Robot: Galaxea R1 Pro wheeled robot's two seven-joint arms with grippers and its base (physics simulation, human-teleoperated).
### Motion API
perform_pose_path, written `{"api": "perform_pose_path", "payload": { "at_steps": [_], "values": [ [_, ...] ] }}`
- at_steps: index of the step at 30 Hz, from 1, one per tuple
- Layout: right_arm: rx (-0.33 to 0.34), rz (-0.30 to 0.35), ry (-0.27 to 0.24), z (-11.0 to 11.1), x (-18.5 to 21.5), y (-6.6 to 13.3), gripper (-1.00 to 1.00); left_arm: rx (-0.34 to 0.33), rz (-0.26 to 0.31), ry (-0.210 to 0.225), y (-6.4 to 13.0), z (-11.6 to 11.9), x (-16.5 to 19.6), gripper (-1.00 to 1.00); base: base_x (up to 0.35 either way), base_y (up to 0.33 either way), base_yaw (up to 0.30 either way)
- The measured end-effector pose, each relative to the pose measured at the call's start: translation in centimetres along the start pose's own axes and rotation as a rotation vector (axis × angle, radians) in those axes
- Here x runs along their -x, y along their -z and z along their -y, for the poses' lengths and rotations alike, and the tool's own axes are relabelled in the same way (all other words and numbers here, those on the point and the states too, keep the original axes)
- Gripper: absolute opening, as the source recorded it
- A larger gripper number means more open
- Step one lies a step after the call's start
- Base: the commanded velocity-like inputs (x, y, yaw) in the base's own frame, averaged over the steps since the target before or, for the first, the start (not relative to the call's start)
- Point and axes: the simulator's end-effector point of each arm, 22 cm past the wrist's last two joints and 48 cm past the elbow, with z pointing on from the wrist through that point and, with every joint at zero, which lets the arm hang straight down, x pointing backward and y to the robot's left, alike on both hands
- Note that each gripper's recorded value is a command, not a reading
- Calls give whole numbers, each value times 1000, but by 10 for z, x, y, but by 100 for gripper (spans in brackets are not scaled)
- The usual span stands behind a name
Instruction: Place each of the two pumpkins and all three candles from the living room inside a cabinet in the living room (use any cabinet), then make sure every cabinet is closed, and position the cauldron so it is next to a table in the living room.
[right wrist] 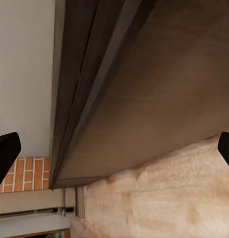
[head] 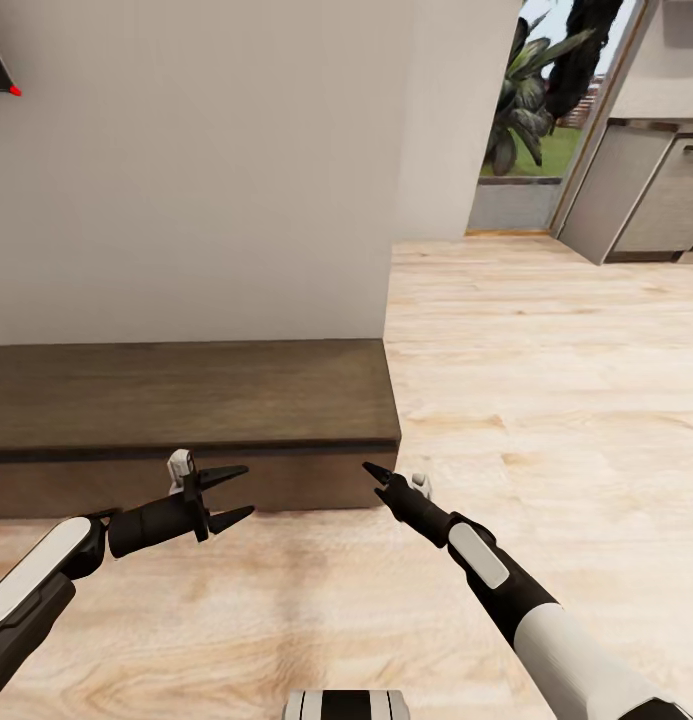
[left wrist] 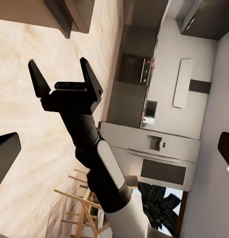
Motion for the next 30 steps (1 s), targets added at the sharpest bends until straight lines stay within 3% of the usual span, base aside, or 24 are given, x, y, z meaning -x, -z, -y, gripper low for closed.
{"api": "perform_pose_path", "payload": {
  "at_steps": [7, 11, 14, 30],
  "values": [
    [0, 0, 0, 0, 0, 0, 100, -1, -10, 1, -2, 0, -3, 100, 22, 0, 0],
    [0, 0, 0, 0, 0, 0, 100, 15, -79, 3, -16, -6, -29, 100, 1, 0, 0],
    [1, 0, 0, 0, 0, 0, 100, 12, -98, -1, -19, -4, -36, 100, 0, 0, 0],
    [3, 1, -1, -1, 0, 0, 100, -1, -138, -17, -26, 4, -51, 100, 39, 0, 0]
  ]
}}
